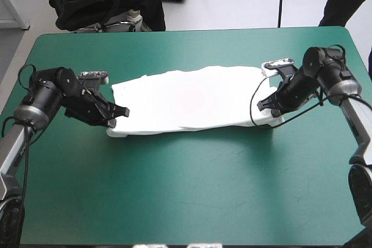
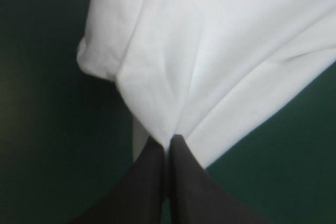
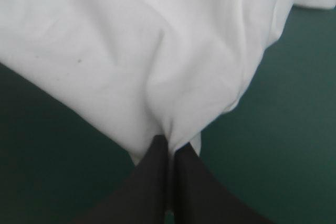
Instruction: Fold the cloth
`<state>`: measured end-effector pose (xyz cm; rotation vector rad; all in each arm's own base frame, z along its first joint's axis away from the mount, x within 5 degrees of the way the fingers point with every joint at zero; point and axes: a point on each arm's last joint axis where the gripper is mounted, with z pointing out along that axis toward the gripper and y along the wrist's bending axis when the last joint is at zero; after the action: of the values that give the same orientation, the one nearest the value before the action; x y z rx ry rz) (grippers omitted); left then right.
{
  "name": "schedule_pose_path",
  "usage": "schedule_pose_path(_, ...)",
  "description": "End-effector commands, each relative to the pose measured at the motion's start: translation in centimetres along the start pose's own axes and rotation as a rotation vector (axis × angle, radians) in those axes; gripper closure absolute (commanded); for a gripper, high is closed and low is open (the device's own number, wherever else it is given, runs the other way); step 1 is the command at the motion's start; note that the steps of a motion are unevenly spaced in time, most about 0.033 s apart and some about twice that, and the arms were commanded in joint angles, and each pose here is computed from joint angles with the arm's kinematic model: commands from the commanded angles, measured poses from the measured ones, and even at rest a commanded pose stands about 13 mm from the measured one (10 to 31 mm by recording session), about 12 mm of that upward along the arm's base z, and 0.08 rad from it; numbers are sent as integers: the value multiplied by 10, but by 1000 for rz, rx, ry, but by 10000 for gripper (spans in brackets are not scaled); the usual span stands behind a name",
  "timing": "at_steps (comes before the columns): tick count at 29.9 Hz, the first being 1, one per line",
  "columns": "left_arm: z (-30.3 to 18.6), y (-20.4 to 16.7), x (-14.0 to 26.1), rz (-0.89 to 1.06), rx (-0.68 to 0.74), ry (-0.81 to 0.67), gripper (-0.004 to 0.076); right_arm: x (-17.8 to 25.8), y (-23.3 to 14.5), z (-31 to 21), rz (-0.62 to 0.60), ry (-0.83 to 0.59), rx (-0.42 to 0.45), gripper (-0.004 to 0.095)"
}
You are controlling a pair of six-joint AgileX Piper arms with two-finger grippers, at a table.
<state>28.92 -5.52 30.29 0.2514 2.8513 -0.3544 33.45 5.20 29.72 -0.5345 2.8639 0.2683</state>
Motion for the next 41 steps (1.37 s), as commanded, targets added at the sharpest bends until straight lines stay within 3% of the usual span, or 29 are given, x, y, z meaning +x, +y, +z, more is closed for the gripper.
schedule_pose_path(1, -6, -3, 19, 1, -3, -34, 741, 24, 7, -12, -8, 5, -17, 925)
schedule_pose_path(15, 10, 0, 91, -25, -13, 30, 741, 84, 21, 0, 13, 93, -46, 925)
schedule_pose_path(26, 18, 1, 112, -30, -13, 62, 723, 107, 26, 6, 21, 97, -44, 907)
schedule_pose_path(29, 17, 2, 112, -21, -21, 67, 615, 108, 25, 8, 14, 94, -43, 783)
schedule_pose_path(35, 11, 1, 112, -7, -22, 105, 309, 107, 26, 4, 14, 94, -40, 382)
schedule_pose_path(39, -17, -2, 99, 4, -59, 81, 260, 96, 25, -19, 24, 38, 2, 323)
schedule_pose_path(41, -44, -8, 85, 25, -70, -23, 260, 86, 24, -37, 41, -48, 50, 323)
